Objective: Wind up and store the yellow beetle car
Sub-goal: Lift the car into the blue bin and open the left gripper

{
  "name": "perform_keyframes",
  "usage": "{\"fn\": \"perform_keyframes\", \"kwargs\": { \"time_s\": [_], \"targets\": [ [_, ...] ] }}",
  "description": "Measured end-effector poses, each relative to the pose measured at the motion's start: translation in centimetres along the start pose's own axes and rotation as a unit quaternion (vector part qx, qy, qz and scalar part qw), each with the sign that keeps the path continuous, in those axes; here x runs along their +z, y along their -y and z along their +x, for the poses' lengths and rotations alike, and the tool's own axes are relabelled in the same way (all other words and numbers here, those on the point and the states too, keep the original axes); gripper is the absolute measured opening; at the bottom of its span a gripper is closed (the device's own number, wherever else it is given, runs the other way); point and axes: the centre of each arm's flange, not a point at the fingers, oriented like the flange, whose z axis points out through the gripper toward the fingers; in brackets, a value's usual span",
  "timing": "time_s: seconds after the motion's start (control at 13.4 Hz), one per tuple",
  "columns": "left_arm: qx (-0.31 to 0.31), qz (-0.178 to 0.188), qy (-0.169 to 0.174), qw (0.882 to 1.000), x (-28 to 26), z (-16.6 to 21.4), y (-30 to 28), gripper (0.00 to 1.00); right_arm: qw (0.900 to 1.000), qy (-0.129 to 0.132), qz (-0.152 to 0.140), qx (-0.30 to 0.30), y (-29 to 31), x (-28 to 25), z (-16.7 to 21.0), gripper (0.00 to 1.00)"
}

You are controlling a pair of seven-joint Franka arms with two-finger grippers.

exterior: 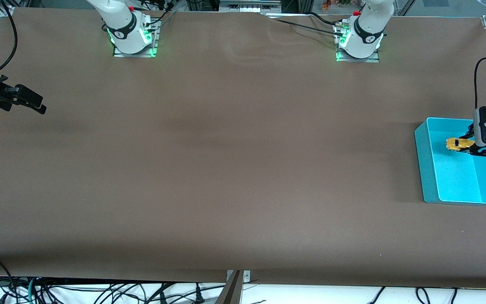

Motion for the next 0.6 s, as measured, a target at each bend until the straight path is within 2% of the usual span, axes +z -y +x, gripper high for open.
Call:
{"fn": "perform_keyframes", "kwargs": {
  "time_s": [0.6],
  "targets": [
    [0.001,0.002,-0.004,1.0,6.3,-0.8,0.5,0.45,1.0,0.0,0.0,0.0,0.0,0.0,0.0,1.0]
  ]
}}
